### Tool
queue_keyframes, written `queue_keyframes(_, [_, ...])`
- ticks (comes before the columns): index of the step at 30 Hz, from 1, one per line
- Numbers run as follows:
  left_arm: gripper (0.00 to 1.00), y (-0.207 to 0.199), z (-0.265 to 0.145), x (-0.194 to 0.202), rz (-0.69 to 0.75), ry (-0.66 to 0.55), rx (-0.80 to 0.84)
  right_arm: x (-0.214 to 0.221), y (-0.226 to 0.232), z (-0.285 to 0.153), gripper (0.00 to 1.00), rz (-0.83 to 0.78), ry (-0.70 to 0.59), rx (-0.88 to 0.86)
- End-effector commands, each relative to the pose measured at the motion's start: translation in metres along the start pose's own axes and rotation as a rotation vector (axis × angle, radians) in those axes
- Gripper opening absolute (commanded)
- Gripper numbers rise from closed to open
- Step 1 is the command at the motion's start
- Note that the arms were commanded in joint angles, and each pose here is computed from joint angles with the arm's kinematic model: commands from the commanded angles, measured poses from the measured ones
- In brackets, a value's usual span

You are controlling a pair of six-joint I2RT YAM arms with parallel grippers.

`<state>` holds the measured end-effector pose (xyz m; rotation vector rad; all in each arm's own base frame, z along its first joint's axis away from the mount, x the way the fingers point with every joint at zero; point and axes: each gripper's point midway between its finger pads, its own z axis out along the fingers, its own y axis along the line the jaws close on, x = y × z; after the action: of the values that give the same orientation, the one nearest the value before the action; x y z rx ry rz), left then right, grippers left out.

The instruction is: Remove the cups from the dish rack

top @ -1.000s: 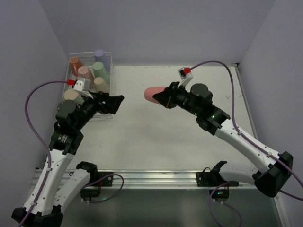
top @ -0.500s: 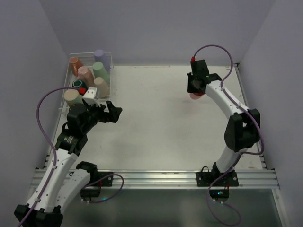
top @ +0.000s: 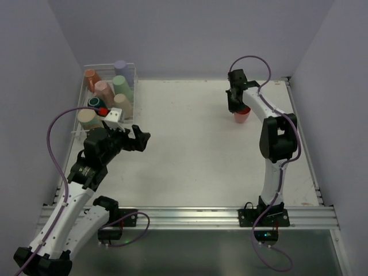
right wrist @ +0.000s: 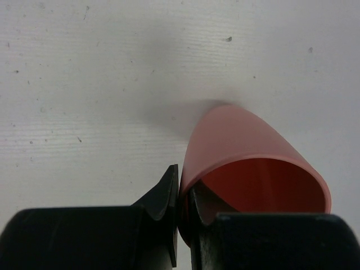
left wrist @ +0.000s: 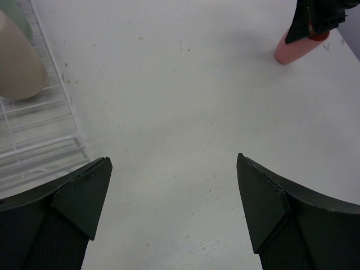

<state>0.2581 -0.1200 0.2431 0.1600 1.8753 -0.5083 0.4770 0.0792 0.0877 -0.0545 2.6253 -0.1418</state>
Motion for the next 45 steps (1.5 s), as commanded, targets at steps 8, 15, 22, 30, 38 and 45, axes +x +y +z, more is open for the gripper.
queue_keyframes(8, [1.0,0.007,0.006,0.003,0.029,0.012,-0.034,-0.022,-0.013,-0.005,0.1,0.034,-0.054,-0.088])
queue_keyframes(15, [1.0,0.014,0.007,0.002,0.029,0.01,-0.07,-0.028,-0.018,-0.012,0.32,0.045,-0.078,-0.084])
queue_keyframes(22, [1.0,0.02,0.008,-0.002,0.028,0.001,-0.11,-0.05,-0.023,-0.053,0.57,0.081,-0.178,-0.088])
queue_keyframes(30, [1.0,0.026,-0.002,-0.048,-0.024,-0.129,-0.197,-0.074,-0.031,-0.139,0.96,0.173,-0.402,-0.135])
queue_keyframes(38, [0.97,0.059,0.019,-0.095,-0.045,-0.17,-0.429,-0.053,0.01,-0.223,0.98,0.257,-0.654,-0.437])
queue_keyframes(45, [0.99,0.093,0.088,-0.105,-0.015,-0.048,-0.579,0.04,0.092,-0.24,0.96,0.195,-0.655,-0.755])
